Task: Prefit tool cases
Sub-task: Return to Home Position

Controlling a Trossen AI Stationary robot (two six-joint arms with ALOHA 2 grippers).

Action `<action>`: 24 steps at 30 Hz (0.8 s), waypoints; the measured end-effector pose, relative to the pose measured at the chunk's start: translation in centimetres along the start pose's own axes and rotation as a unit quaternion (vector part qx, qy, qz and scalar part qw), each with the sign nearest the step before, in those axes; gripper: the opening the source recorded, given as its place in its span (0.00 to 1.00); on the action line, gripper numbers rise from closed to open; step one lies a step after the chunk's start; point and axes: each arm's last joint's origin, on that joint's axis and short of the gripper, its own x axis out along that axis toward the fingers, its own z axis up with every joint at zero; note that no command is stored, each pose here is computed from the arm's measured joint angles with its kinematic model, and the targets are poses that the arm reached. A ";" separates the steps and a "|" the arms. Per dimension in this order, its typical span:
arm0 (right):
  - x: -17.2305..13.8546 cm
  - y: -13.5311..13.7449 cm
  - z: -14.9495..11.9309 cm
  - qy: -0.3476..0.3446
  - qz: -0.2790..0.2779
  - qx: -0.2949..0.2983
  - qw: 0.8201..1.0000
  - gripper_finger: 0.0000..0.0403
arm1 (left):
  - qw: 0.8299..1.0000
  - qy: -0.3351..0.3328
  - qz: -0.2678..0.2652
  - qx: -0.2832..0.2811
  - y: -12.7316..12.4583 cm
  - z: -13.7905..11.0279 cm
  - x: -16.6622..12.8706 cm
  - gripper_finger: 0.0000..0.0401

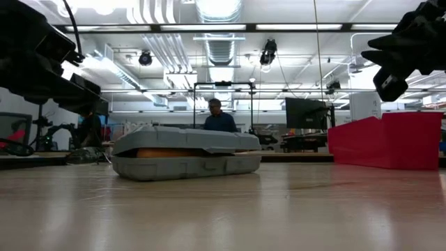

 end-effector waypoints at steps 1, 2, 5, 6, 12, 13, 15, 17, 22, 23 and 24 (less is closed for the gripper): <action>0.0 0.0 0.0 0.002 0.001 0.000 1.000 0.16 | 1.000 0.002 0.000 0.000 0.0 0.0 0.0 0.34; 0.0 0.0 0.0 0.002 0.002 0.000 1.000 0.16 | 1.000 0.005 0.000 0.000 0.0 -0.1 0.1 0.33; 0.0 0.0 0.0 0.001 0.002 0.000 1.000 0.17 | 1.000 0.011 0.001 0.000 0.0 -0.2 0.2 0.33; 0.0 0.0 0.0 0.001 0.002 0.000 1.000 0.18 | 1.000 0.013 0.001 0.000 0.0 -0.2 0.2 0.32; 0.0 0.0 -0.1 0.003 0.001 0.000 1.000 0.18 | 1.000 0.024 0.002 0.000 0.0 -0.4 0.3 0.31; 0.0 0.0 -0.1 0.004 0.000 0.000 1.000 0.17 | 1.000 0.025 0.002 0.000 0.0 -0.4 0.3 0.31; 0.1 0.0 -0.1 0.005 0.000 -0.001 1.000 0.16 | 1.000 0.028 0.003 0.000 0.0 -0.5 0.4 0.31; 0.1 0.0 -0.1 0.005 0.000 -0.001 1.000 0.15 | 1.000 0.030 0.003 0.000 0.0 -0.5 0.4 0.31; 0.1 0.0 -0.1 0.005 0.000 -0.001 1.000 0.12 | 0.999 0.035 0.003 0.000 0.1 -0.6 0.5 0.33; 0.1 0.0 -0.1 0.005 0.000 -0.001 1.000 0.12 | 0.999 0.036 0.003 0.000 0.1 -0.6 0.5 0.34; 0.1 0.0 -0.1 0.005 0.000 -0.001 1.000 0.11 | 0.999 0.037 0.004 0.000 0.1 -0.6 0.5 0.34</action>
